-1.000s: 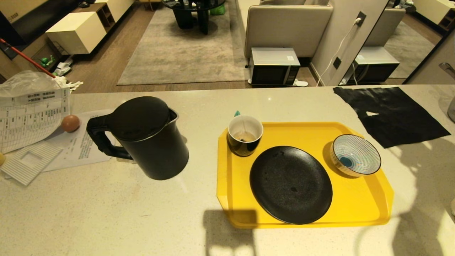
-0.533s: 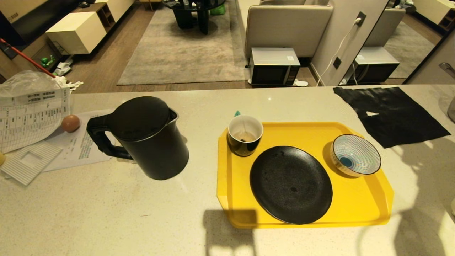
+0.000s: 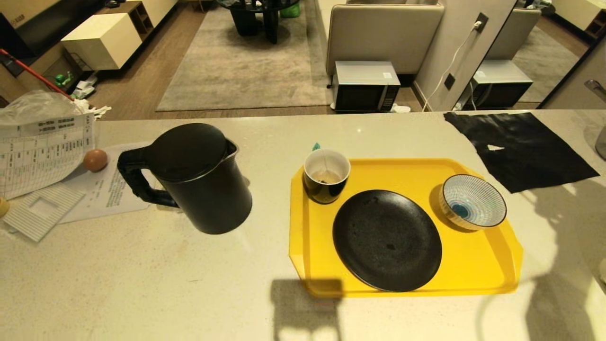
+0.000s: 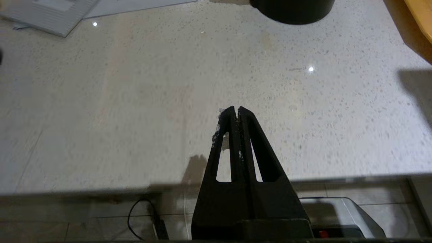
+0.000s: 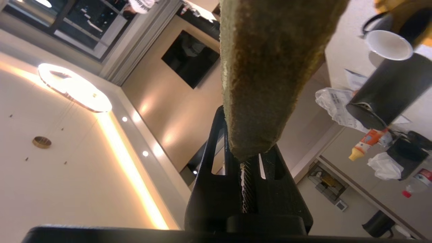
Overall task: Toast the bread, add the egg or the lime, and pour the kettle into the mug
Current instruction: Put the bread slices in the toaster
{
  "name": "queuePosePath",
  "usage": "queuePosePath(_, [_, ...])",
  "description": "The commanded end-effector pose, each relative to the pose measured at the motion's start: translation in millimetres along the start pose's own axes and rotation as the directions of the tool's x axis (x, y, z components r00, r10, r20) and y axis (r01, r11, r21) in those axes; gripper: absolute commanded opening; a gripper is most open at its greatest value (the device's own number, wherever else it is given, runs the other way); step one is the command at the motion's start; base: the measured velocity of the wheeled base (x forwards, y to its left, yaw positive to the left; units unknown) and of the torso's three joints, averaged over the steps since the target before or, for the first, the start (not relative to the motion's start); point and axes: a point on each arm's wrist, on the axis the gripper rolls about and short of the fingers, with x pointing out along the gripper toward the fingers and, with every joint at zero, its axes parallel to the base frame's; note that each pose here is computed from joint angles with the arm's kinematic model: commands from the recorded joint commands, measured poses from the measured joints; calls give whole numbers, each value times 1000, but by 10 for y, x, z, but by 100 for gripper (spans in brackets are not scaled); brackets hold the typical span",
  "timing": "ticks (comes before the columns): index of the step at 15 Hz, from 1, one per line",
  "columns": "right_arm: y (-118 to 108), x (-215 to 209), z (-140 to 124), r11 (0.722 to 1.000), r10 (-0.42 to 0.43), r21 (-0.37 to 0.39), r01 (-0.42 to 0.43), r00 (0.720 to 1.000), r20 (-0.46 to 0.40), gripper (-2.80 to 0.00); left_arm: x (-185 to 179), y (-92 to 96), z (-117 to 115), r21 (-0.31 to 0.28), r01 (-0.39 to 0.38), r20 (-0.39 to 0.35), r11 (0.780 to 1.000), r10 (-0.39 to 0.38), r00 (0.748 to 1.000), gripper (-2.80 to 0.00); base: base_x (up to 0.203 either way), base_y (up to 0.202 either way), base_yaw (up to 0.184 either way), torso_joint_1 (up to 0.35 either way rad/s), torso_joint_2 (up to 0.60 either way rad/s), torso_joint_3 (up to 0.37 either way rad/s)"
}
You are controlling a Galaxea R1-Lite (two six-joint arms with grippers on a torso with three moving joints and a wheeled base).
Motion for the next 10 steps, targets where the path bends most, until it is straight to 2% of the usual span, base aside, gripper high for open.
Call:
queuePosePath(1, [-2, 1, 10, 1000, -3, 17, 3, 1000, -7, -280, 1, 0, 1, 0, 0, 0, 1000, 0, 1000, -280, -177, 0, 4, 2, -1, 2])
queuePosePath(5, [0, 2, 17, 1000, -3, 19, 4, 1000, -7, -280, 1, 0, 1, 0, 0, 0, 1000, 0, 1000, -280, -180, 0, -1, -7, 0, 2])
queuePosePath(10, [0, 2, 17, 1000, -3, 19, 4, 1000, -7, -280, 1, 0, 1, 0, -1, 0, 1000, 1, 1000, -280, -11, 0, 0, 0, 0, 0])
